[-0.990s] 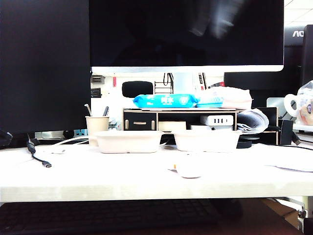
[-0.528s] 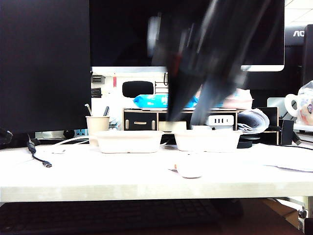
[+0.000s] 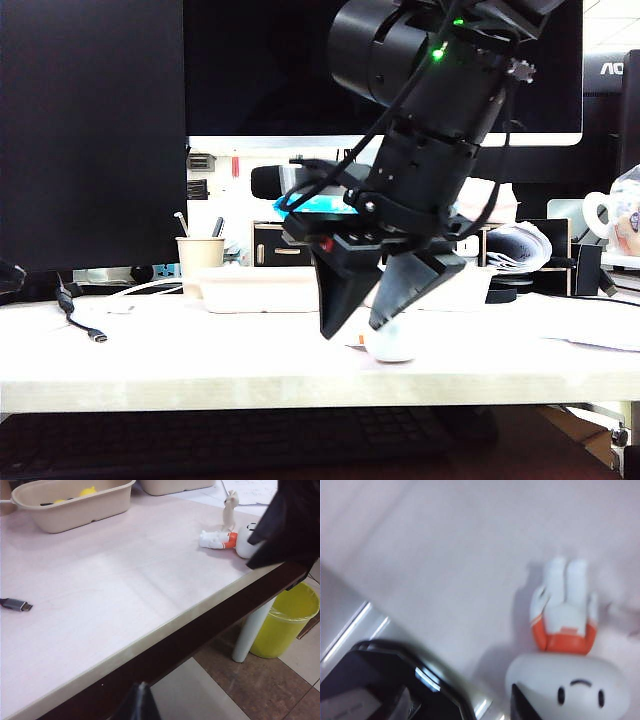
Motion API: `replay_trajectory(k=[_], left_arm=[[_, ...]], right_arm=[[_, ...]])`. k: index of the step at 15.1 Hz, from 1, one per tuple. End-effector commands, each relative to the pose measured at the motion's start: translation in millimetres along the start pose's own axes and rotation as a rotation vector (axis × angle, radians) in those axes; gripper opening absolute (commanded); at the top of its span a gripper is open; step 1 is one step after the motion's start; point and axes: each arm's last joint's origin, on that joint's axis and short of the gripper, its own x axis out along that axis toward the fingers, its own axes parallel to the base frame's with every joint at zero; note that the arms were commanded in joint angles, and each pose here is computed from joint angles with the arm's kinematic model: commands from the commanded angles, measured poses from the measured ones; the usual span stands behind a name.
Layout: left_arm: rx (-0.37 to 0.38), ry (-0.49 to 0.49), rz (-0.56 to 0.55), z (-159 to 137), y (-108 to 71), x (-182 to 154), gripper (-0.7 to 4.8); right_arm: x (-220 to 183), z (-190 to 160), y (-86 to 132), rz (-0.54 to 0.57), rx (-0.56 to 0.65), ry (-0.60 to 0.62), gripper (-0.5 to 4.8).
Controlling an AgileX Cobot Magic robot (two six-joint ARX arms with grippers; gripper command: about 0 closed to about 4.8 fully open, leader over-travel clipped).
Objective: Put the dolls with similar colors into the same paper box, while dolls with different colors go into separate paper boxes.
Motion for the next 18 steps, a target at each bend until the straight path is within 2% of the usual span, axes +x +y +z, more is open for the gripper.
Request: replay_trajectory(k=[1,3,7,18], left_arm=[[0.004,-0.008,0.000,0.9,0.0,-0.1,-0.05],[0.004,-0.007,0.000,0.9,0.0,-0.1,-0.05],[0.004,-0.008,0.000,0.9,0.0,-0.1,-0.05],[0.004,-0.007,0.000,0.9,0.0,-0.1,-0.05]], right_arm=[[-1.2,7.7,-4.4,-0.009,0.009,-0.072,2.66],[-0.7,11.9,-11.5,-0.023,0.026,-0.111,2.66],[9.4,5.1,-34.2,-0.061,0.065,-0.042,2.66],[22.3,1.2,-34.9,-0.039,0.067,-0.010,2.60]])
